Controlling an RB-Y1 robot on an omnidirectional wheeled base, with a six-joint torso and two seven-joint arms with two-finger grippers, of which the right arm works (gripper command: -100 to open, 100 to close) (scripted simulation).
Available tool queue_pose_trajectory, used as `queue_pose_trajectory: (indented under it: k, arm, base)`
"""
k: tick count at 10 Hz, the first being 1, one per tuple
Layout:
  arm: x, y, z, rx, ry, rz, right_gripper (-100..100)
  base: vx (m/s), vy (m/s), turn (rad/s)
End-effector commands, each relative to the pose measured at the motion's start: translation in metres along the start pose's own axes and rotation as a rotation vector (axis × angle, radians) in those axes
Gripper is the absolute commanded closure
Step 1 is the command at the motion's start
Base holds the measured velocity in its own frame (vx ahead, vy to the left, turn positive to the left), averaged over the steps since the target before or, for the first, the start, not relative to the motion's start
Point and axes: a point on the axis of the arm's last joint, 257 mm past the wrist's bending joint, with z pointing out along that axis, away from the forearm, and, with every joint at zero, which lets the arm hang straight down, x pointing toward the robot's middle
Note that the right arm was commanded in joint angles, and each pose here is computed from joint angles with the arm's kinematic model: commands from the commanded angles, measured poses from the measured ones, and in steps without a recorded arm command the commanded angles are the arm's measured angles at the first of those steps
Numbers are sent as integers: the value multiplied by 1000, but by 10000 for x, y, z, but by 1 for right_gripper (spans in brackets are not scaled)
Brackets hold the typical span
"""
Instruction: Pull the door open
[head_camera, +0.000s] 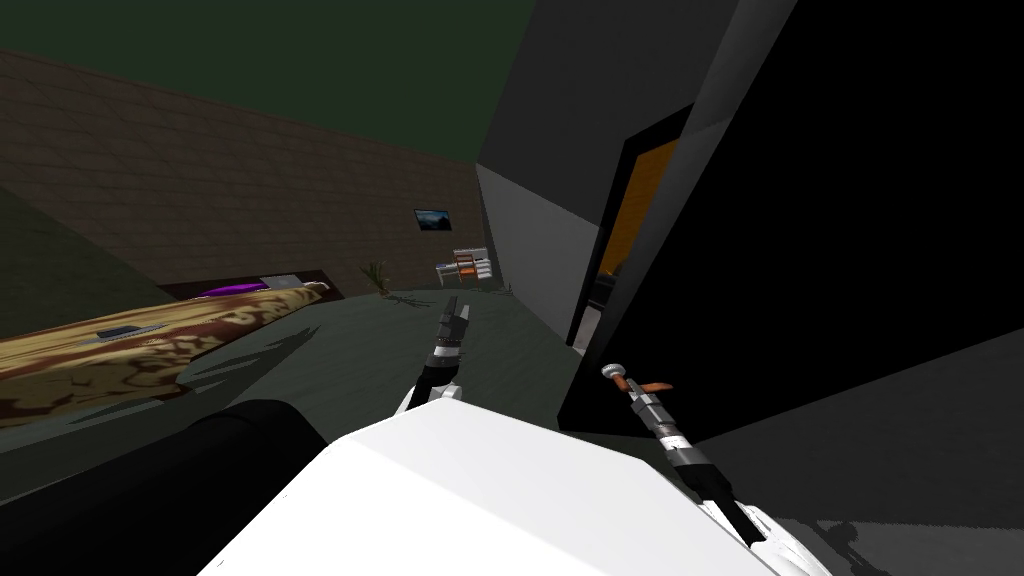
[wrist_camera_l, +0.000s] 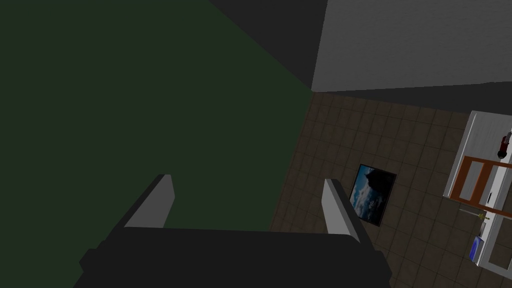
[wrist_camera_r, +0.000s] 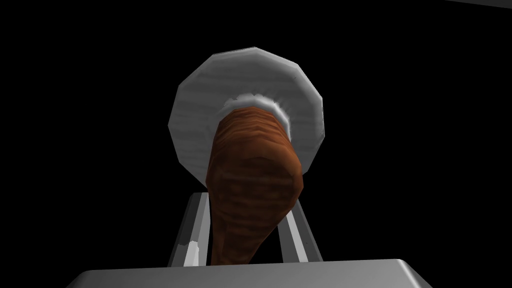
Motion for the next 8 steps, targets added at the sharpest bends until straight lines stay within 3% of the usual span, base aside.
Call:
queue_pose_trajectory:
  k: [1,8]
  arm:
    - [-28,4,-55,1,1,-2,100]
    - [-28,4,-55,1,1,-2,100]
  base:
    - [-3,-6,-17]
    - [1,2,5]
